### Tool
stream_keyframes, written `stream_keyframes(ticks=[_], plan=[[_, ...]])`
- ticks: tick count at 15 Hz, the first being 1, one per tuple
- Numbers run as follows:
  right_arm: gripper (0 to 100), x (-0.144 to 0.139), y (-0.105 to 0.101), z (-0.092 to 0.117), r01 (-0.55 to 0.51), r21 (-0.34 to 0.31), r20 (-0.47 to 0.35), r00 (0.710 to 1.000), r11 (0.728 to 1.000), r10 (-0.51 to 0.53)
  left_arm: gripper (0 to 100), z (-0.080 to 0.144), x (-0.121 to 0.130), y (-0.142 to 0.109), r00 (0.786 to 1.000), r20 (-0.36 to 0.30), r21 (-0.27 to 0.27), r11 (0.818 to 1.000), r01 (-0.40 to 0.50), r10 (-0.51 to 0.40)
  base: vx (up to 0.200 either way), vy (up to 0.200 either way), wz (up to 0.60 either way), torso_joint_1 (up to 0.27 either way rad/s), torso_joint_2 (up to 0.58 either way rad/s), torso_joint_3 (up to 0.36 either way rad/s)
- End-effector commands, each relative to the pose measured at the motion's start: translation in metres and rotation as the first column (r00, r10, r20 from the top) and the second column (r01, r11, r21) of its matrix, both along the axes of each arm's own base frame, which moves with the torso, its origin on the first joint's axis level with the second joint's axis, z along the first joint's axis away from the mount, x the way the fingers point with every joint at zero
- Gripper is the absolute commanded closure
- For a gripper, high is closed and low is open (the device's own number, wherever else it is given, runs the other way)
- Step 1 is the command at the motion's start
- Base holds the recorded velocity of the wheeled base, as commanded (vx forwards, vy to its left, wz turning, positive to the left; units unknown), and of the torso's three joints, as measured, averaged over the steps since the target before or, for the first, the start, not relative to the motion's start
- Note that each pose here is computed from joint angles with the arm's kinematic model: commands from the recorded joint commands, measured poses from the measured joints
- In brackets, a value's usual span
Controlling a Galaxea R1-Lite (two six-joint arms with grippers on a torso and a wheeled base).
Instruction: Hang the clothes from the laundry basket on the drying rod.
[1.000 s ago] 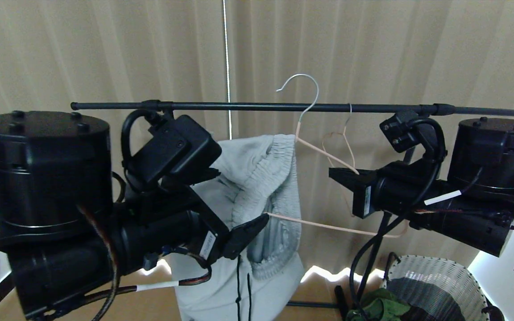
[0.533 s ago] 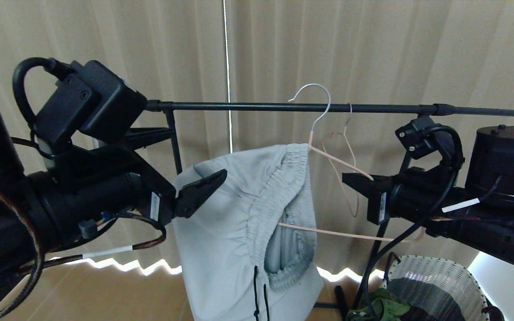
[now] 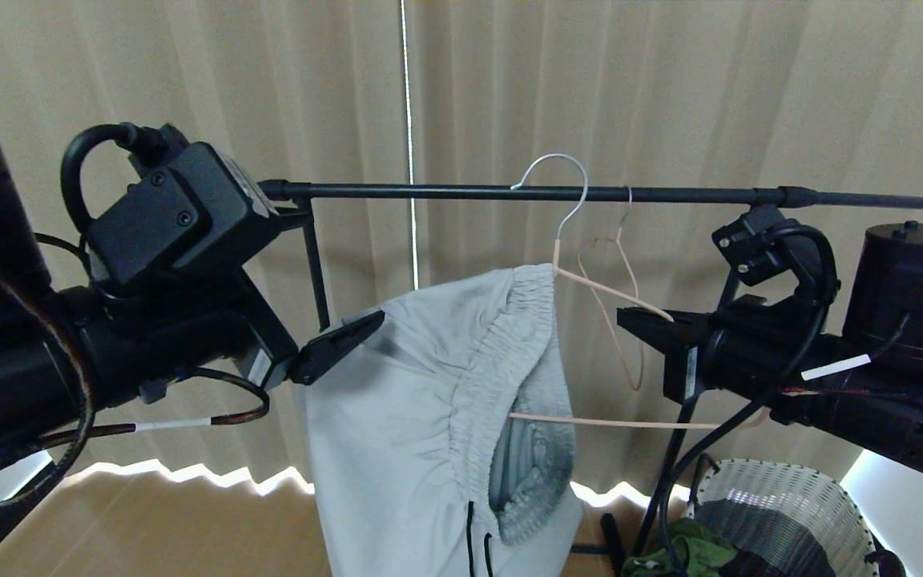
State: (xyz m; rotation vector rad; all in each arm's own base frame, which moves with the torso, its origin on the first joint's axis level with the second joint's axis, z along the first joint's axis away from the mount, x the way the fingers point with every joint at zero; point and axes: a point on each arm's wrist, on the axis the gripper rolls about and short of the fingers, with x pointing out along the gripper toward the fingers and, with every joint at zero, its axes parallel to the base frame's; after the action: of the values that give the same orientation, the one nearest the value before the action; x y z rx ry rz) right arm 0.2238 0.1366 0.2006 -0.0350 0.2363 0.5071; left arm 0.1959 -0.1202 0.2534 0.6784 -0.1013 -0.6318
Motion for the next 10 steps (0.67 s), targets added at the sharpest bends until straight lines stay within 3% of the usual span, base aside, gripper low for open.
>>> stream_keyframes(ticks=[1,10], plan=[[100,0.0,0.003,-0.003,-0.009,-0.005,-0.012,1.0,1.0,0.009,0,-0.008,0.011,-0.007,1.0,-0.031,0.019,1.0,0.004,-0.003,0.0,0.0,0.0,0.0,0.0,0.0],[100,-0.012,0.014,-0.006,-0.07,-0.008,-0.018,0.997,0.997,0.07,0,-0.023,0.015,-0.04,0.991,-0.042,0.021,0.991,0.129,-0.128,0.0,0.0,0.0,0.0,0.0,0.0]])
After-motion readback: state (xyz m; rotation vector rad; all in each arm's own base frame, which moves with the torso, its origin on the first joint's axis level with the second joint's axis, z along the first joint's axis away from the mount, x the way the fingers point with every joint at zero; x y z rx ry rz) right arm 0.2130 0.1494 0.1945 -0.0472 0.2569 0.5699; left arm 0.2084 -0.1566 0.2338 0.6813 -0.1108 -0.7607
